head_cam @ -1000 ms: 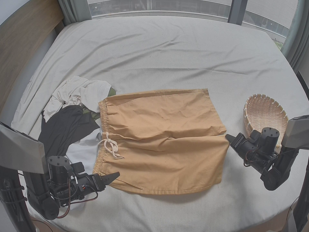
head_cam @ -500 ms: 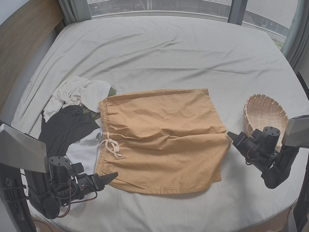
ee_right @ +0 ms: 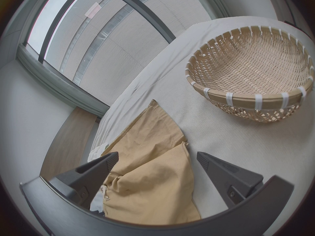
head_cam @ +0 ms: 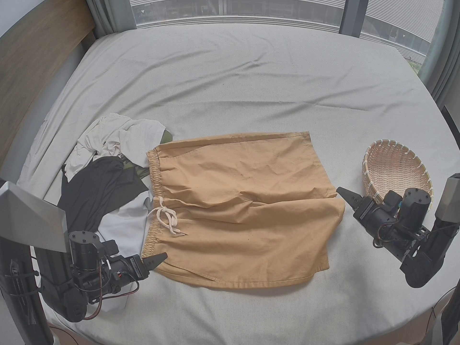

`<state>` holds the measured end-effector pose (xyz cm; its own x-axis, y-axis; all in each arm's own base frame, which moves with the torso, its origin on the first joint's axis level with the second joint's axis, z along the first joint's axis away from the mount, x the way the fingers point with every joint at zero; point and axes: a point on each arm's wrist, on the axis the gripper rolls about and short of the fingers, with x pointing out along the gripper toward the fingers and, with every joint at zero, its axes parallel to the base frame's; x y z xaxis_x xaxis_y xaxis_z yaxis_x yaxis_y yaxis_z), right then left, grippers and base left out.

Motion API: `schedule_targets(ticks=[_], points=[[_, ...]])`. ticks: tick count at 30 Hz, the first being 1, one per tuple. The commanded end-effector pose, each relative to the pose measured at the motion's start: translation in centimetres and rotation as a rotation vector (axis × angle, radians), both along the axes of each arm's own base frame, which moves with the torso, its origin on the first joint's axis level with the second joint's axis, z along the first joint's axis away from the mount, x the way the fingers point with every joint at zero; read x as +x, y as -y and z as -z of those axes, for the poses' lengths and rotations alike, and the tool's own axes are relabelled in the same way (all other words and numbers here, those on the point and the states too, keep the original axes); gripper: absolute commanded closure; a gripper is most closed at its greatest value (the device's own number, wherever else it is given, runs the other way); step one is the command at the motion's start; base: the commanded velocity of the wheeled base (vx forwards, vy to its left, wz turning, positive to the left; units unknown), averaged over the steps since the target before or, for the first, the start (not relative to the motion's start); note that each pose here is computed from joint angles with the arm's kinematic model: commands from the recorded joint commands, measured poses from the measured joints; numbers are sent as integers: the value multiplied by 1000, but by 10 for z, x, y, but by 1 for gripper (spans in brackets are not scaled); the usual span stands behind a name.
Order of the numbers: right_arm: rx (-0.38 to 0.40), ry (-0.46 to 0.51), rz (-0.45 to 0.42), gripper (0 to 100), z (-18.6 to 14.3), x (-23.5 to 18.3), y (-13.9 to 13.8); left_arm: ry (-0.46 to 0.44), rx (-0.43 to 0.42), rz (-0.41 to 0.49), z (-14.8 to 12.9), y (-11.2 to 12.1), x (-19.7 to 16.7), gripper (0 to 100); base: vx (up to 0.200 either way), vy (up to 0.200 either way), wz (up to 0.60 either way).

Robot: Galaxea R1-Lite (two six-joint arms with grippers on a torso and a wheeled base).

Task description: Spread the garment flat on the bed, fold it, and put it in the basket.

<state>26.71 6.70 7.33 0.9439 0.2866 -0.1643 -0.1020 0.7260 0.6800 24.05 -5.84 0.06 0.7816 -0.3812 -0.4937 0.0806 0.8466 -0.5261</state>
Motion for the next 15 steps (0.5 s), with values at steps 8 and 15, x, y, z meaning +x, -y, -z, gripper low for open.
schedule_targets(ticks=[8,15], points=[[5,19,-16,0,-9,-12,-1,-17,0,-15,5,-1,2,0,0,0,0],[2,12,-19,0,-9,-15,-2,-3,-15,-10,9,5,12,0,0,0,0]])
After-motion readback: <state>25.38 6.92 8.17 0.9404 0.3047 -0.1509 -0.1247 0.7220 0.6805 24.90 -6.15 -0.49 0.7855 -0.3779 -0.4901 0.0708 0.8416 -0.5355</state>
